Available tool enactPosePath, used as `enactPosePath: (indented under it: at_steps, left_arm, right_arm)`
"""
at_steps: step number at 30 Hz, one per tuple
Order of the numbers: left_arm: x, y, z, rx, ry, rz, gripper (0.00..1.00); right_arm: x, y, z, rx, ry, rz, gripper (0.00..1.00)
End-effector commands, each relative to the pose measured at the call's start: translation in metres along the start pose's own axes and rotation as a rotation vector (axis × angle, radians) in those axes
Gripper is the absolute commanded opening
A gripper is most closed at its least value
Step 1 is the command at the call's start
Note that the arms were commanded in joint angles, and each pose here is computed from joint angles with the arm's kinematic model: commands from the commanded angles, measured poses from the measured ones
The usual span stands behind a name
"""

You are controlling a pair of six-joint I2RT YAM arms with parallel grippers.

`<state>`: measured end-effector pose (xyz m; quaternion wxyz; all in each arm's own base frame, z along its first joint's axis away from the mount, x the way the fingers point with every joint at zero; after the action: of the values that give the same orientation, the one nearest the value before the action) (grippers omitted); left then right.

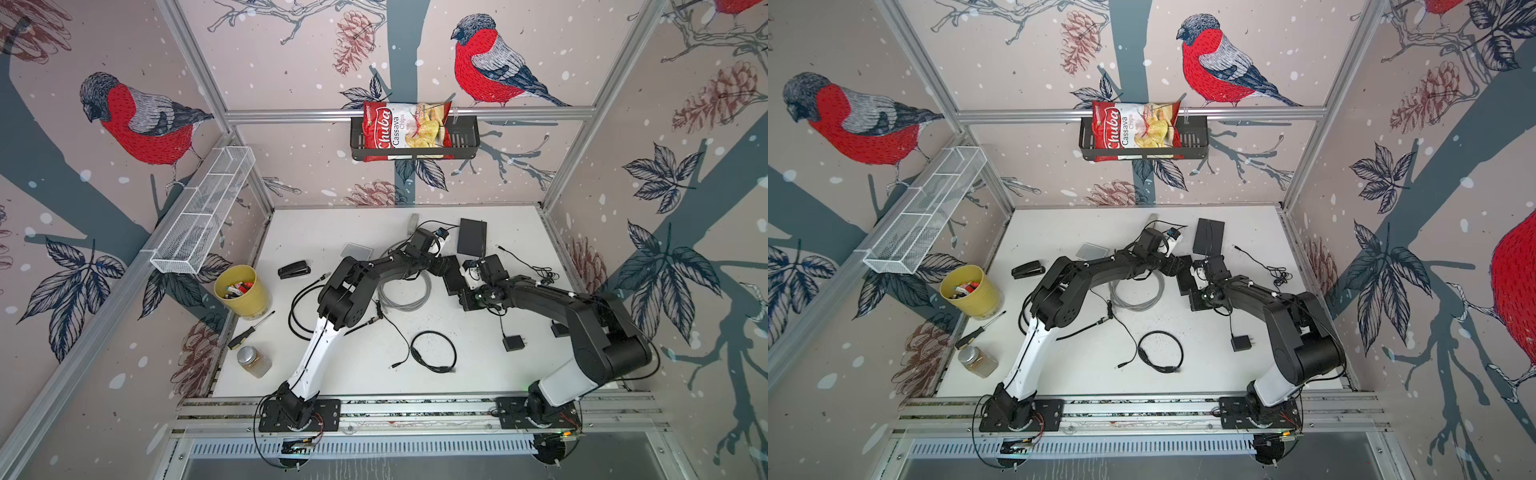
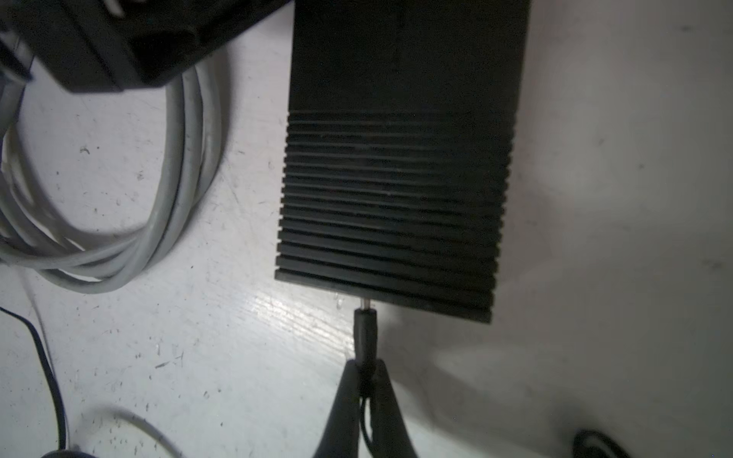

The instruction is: Insert the plug into the switch port

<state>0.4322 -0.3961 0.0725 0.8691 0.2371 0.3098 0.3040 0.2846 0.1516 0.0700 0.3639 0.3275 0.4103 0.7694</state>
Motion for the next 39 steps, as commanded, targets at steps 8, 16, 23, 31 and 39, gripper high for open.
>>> enactPosePath:
  at_steps: [8, 16, 23, 31, 39]
  left_arm:
    - [0.003, 0.002, -0.016, 0.076, 0.017, 0.013, 0.60]
    - [0.002, 0.004, -0.020, 0.085, 0.018, 0.000, 0.58]
    - [0.004, 0.002, -0.020, 0.105, -0.011, 0.011, 0.58]
    - [0.001, 0.000, -0.023, 0.146, -0.036, -0.012, 0.58]
    - [0.000, 0.000, -0.027, 0.181, -0.053, -0.026, 0.57]
  right_arm:
    - [-0.006, -0.003, 0.015, -0.046, -0.008, -0.036, 0.03]
    - [-0.012, -0.001, 0.023, -0.069, -0.014, -0.086, 0.03]
    - [-0.014, -0.002, 0.030, -0.022, 0.070, -0.102, 0.05]
    - [-0.020, -0.009, 0.037, 0.001, 0.181, -0.152, 0.05]
    - [-0.023, -0.011, 0.055, -0.046, 0.209, -0.203, 0.03]
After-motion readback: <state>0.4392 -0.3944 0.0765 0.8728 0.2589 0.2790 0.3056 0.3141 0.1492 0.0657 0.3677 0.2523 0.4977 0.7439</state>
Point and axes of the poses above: each gripper's point midway between its finger pads, its own y axis back along the fingers, its own x axis along the line the jaws close on, z = x × y, the point moved 5 cm from there along y, back along the fingers, and after that the axes turned 11 degrees about y, right-handed, at the moved point
